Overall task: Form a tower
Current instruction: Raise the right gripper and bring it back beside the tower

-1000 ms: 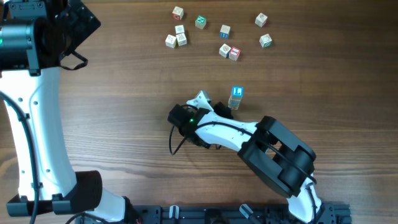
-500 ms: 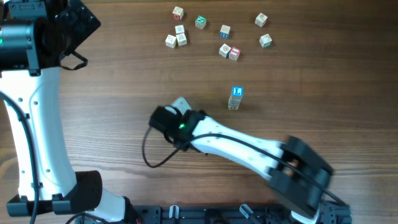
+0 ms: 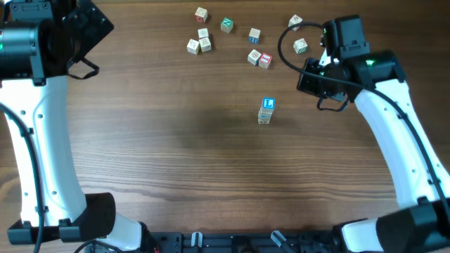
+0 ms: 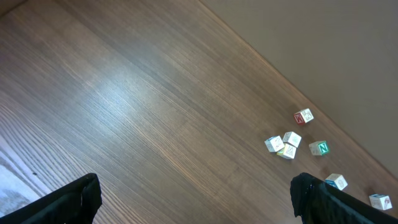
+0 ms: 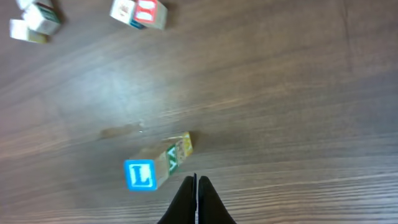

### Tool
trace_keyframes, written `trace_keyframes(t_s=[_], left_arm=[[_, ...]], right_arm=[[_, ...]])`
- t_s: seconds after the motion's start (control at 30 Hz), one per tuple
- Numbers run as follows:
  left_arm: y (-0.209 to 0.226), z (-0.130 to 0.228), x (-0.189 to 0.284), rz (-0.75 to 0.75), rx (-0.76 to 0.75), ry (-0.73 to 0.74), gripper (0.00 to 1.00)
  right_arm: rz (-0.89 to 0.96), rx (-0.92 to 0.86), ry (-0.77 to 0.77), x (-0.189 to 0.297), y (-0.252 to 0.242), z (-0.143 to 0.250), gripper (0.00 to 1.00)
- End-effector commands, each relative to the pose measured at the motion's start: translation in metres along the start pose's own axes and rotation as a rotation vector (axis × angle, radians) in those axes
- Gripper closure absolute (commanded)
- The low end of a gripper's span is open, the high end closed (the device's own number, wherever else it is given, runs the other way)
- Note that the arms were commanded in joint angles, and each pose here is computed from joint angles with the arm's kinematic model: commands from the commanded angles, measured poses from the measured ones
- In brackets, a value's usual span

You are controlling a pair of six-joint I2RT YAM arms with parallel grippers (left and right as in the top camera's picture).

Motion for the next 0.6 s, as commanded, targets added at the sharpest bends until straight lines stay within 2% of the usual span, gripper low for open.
trace_keyframes(t_s=[0.0, 0.07, 0.23, 0.43, 0.57], left_arm=[[0.005, -0.005, 0.01, -0.002, 0.025, -0.034, 0.0], [0.005, -0.005, 0.01, -0.002, 0.025, -0.034, 0.0], [0.005, -0.005, 0.01, -0.002, 0.025, -0.034, 0.0], [0.005, -0.005, 0.01, -0.002, 0.025, -0.034, 0.0], [0.005, -0.005, 0.01, -0.002, 0.025, -0.034, 0.0]], right_arm=[[0.053, -0.074, 0.067, -0.033, -0.008, 0.007, 0.96], [0.081, -0.088, 0.114, -0.053, -0.011, 0.011, 0.96], [0.089, -0.308, 0.364, -0.109, -0.011, 0.039, 0.96], [0.084, -0.488, 0.441, -0.118, -0.01, 0.044, 0.96], [0.082, -0.54, 0.509, -0.137, -0.008, 0.052, 0.96]])
Point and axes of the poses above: each gripper's point midway between its finger pads, its own x axis back along the fingers, its own y axis along the line the jaws close on, z = x × y, the point moved 3 cm from there along x, back along the fingers, and after that the axes turned 7 degrees about -x, right-handed, at the moved point
